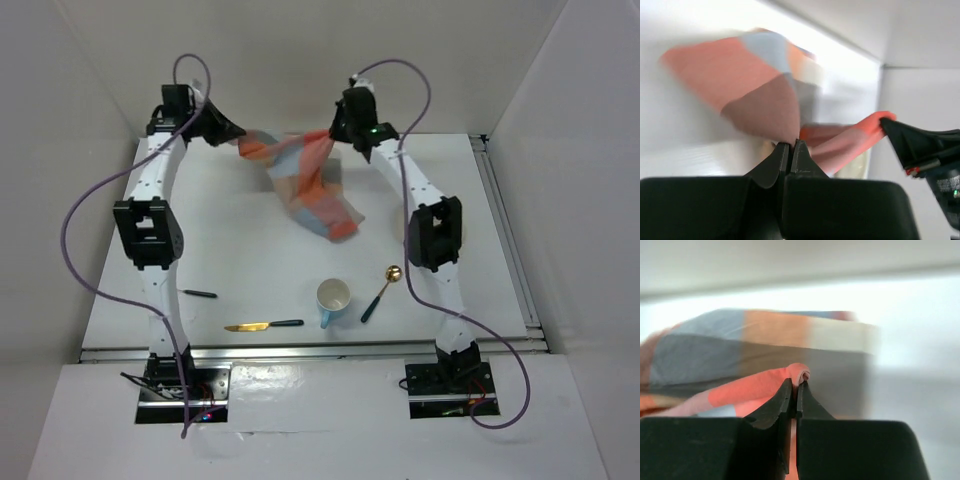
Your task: Set the dinner table for one person
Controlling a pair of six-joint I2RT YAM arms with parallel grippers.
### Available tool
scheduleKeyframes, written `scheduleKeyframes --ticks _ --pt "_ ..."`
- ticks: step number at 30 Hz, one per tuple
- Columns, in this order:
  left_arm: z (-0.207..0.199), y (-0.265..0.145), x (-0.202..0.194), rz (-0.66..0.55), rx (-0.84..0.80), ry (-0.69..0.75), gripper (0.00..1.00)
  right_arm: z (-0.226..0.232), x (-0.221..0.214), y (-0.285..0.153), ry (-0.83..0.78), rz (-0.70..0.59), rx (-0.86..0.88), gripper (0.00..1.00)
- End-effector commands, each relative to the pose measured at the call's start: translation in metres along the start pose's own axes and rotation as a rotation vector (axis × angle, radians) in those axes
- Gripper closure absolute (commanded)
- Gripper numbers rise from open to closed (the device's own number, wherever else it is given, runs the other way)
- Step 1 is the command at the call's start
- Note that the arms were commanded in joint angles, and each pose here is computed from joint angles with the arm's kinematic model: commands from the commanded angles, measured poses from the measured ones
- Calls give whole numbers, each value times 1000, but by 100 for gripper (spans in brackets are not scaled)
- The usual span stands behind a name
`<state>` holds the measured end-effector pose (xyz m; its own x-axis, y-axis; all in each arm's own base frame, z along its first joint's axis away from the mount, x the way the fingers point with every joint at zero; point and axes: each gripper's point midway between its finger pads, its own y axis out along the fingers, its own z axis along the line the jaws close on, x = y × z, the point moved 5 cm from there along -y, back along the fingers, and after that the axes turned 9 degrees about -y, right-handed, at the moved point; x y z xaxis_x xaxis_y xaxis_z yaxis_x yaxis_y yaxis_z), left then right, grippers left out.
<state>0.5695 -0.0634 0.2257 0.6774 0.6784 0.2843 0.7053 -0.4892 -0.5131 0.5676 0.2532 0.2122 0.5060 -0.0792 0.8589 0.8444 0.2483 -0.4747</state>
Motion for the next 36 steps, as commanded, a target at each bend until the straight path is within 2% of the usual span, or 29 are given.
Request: scheduleKeyframes --ticks 1,3,4,5,6,7,8,9,10,11,12,13,14,15,16,18,20,21,22,23,24,25,28,29,31,32,34,35,36 --pt "-65 -65 23 -102 -184 2 100 -2 131 -88 33 -377 135 100" --pt "-73 -90 17 -128 -207 -8 100 -6 126 -95 16 -361 167 100" --pt "-74 -100 16 -141 -214 -23 100 -2 140 -119 3 -414 187 100" --pt "-75 -108 11 -156 -214 -32 100 5 137 -129 -3 -416 209 100" --pt "-70 -123 -1 -171 -224 -38 100 4 100 -118 -19 -337 201 100" --pt "-68 -130 -8 -180 -227 -57 100 11 115 -154 -32 -419 229 100" --pt "-63 -135 -18 -177 -225 -71 100 12 106 -164 -32 -421 226 100" --pt "-31 -126 -40 -145 -162 -120 100 9 51 -153 -50 -312 219 100" --pt "-24 -132 -51 -140 -157 -137 100 10 38 -164 -53 -309 215 100" --pt "-28 -149 -64 -150 -172 -125 100 10 41 -195 -58 -361 218 100" --pt "-15 -150 -77 -134 -149 -144 88 1 -9 -189 -67 -264 163 100" --pt "12 -140 -107 -78 -87 -185 49 -2 -29 -195 -60 -229 147 90" --pt "19 -146 -122 -81 -45 -186 31 -5 -40 -213 -38 -215 138 43" --pt "45 -140 -145 -44 25 -225 14 -15 -81 -212 -43 -128 88 16" --pt "52 -139 -156 -24 42 -233 0 -25 -97 -222 -32 -79 49 0" --pt "75 -140 -172 20 128 -241 0 -41 -124 -228 41 -6 -45 0" --pt "91 -147 -168 -4 220 -254 0 -49 -128 -241 86 0 -90 0" --pt "100 -151 -172 10 269 -276 4 -54 -126 -243 91 -7 -112 0" --pt "101 -157 -162 -17 281 -280 9 -59 -122 -243 111 -10 -127 4" --pt "104 -160 -157 -39 307 -279 17 -62 -118 -247 117 -14 -136 9" --pt "106 -163 -154 -51 325 -279 41 -62 -117 -246 120 2 -123 16" --pt "105 -167 -147 -71 336 -283 56 -62 -108 -245 141 -1 -121 34" --pt "112 -182 -139 -116 404 -293 94 -64 -122 -230 216 161 -102 69" --pt "120 -190 -138 -123 452 -327 99 -64 -126 -218 240 223 -98 85" --pt "134 -193 -138 -124 515 -359 99 -59 -142 -214 291 361 -44 85" --pt "142 -194 -143 -105 544 -384 75 -60 -145 -210 323 394 -40 82" --pt "162 -194 -149 -64 582 -452 56 -56 -157 -205 393 459 10 57" --pt "179 -193 -161 -29 621 -479 21 -63 -174 -204 465 495 19 31" --pt "180 -193 -161 -36 631 -477 21 -62 -170 -201 478 472 27 26"
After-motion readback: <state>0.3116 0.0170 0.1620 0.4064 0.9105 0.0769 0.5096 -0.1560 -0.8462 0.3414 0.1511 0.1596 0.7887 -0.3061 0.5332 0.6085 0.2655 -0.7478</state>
